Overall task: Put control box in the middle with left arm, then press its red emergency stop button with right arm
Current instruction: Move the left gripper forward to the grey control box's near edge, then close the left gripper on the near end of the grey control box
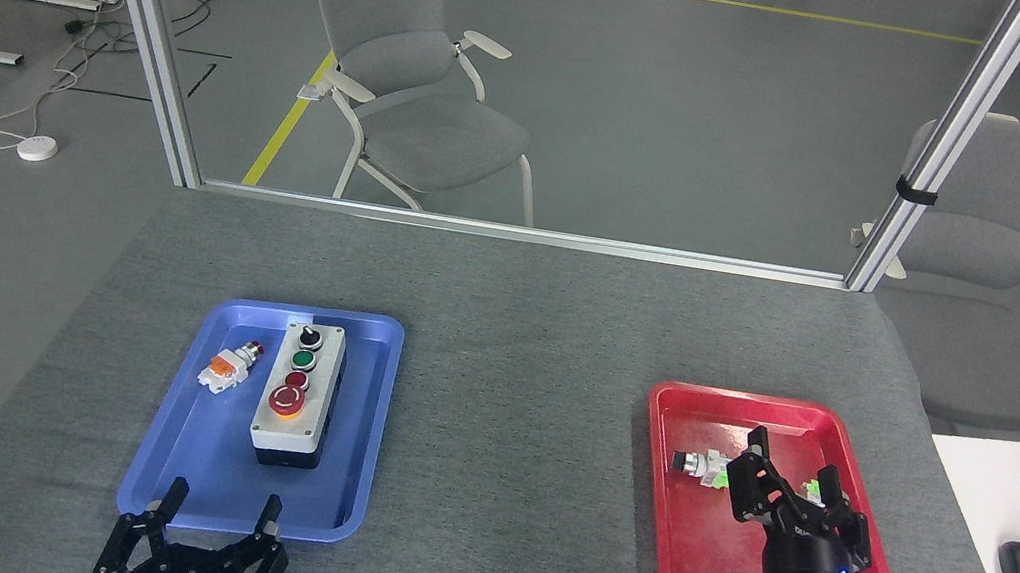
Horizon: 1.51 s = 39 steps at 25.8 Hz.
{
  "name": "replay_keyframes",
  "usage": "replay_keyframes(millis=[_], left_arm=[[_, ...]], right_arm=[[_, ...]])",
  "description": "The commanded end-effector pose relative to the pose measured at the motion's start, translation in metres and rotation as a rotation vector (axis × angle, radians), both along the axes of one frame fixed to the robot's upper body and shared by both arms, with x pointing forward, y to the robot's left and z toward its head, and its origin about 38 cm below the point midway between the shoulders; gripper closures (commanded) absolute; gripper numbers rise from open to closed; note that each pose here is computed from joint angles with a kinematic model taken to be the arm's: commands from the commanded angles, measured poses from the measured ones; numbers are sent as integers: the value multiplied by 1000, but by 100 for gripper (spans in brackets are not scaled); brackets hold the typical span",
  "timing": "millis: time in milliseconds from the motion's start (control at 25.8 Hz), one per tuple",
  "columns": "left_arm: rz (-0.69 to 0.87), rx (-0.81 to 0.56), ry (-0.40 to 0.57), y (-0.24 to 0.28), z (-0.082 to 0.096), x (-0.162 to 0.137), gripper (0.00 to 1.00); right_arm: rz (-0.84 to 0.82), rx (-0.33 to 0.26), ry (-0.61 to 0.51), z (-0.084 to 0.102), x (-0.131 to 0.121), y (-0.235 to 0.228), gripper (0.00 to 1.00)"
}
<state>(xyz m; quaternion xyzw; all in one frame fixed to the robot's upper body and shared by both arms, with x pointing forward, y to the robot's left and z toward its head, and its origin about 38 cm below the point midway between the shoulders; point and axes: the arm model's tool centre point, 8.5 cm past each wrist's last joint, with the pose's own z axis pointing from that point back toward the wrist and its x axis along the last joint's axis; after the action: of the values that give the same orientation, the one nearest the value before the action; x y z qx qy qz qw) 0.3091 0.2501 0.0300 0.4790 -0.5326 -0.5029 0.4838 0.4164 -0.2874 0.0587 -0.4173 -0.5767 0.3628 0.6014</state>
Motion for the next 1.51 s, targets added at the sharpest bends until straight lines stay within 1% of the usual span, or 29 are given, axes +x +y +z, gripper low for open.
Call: replay_keyframes(millis=[0,78,194,272,388,504,621,699,776,815,893,1009,1125,1203,1281,1358,1475], left_arm=[[-27,68,49,-24,-18,-1,0],[-12,107,72,-35,-27,5,0],[34,142,108,-38,-39,25,0],[68,155,137,-37,-45,43,0],[103,154,191,-36,-49,64,0],[118,150,217,-31,-50,74,0],[123,126,235,-35,-53,76,0],[126,79,234,-39,-50,80,0],[130,54,237,-39,-46,86,0],[131,53,240,-39,-44,89,0],[150,56,261,-37,-46,94,0],[157,62,258,-36,-43,105,0],[163,64,254,-35,-39,111,0],[164,66,258,-35,-40,113,0],[167,68,267,-35,-42,114,0],[169,70,273,-33,-43,116,0],[172,74,284,-33,-46,119,0]], right_arm=[[-2,11,-2,0,0,-2,1],[0,13,-11,2,1,0,1],[-1,12,-23,2,0,1,1],[-12,12,-52,6,0,1,1],[-28,12,-87,10,0,-1,1],[-29,19,-88,11,0,-2,1],[-35,57,-95,12,0,-5,1],[-43,104,-108,13,0,-7,1],[-45,128,-114,14,0,-10,1],[-40,120,-113,14,0,-10,1],[-38,113,-113,15,0,-12,1],[-30,113,-117,15,0,-13,1],[28,109,-147,19,-1,-8,1],[39,102,-154,20,-1,-9,1],[35,71,-146,19,-1,-11,1],[37,24,-133,18,-1,-10,1],[33,-29,-117,16,-1,-9,1]])
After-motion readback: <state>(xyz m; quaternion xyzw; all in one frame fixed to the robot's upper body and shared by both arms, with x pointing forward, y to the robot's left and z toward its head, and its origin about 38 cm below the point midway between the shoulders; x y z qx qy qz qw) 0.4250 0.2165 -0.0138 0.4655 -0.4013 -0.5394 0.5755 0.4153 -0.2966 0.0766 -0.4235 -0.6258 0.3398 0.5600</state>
